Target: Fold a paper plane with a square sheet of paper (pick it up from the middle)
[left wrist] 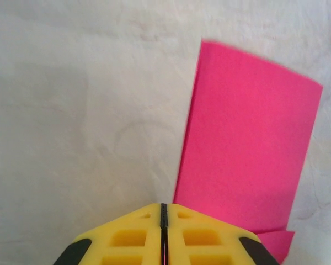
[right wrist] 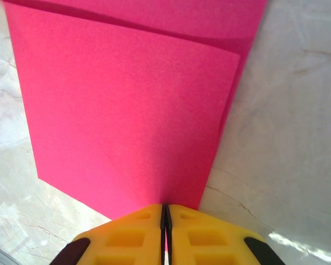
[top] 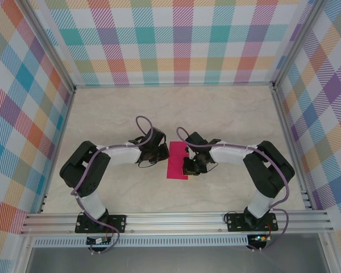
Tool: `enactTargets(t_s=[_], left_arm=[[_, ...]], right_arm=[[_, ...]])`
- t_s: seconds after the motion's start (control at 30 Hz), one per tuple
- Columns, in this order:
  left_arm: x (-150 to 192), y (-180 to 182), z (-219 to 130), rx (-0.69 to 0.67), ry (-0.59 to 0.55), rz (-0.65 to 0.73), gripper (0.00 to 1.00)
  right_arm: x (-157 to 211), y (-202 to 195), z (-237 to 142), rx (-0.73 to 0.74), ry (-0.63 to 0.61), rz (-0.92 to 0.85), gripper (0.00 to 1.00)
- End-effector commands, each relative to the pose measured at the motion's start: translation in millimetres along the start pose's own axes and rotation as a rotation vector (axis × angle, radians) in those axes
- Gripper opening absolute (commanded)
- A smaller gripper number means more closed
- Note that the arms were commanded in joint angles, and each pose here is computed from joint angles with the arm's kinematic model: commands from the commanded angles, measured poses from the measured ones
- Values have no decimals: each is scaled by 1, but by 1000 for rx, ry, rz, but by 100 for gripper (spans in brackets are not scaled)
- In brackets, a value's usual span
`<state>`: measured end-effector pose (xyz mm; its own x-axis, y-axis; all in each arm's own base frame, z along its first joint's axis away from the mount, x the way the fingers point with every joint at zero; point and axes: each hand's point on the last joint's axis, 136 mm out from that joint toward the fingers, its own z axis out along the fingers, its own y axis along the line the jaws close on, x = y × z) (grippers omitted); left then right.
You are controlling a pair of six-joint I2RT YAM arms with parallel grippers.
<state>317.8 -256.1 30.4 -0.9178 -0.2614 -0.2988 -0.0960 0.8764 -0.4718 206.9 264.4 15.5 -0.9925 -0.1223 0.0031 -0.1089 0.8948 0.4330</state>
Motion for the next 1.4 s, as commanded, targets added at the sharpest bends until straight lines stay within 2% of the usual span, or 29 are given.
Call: enactTargets(t_s=[0.0,0.1,0.23,0.43,0.6,0.7,1.0,1.17,1.37], left_arm=[[-26,-5,-34,-45,-82,54,12],[-29,-7,-46,-41,-101,57,19],[-19,-12,-55,15,-99,25,33],[2,-26,-62,157,-77,-52,36],[19,-28,-56,215,-52,-108,40],[27,-30,-48,234,-33,-132,43],[38,-34,-35,249,2,-152,43],[41,-36,-31,255,16,-150,43],[45,-44,-27,293,37,-146,44]], right_arm=[[-5,13,-25,-1,-36,20,13],[-25,29,-50,-27,-147,-2,19],[-43,31,-70,-10,-261,-15,33],[-52,21,-63,4,-289,-149,56],[-59,12,-53,-43,-265,-143,60],[-60,10,-40,-66,-222,-133,58],[-58,9,-16,-138,-138,-109,42],[-60,1,-11,-143,-125,-56,25],[-63,-6,-14,-213,-143,23,19]])
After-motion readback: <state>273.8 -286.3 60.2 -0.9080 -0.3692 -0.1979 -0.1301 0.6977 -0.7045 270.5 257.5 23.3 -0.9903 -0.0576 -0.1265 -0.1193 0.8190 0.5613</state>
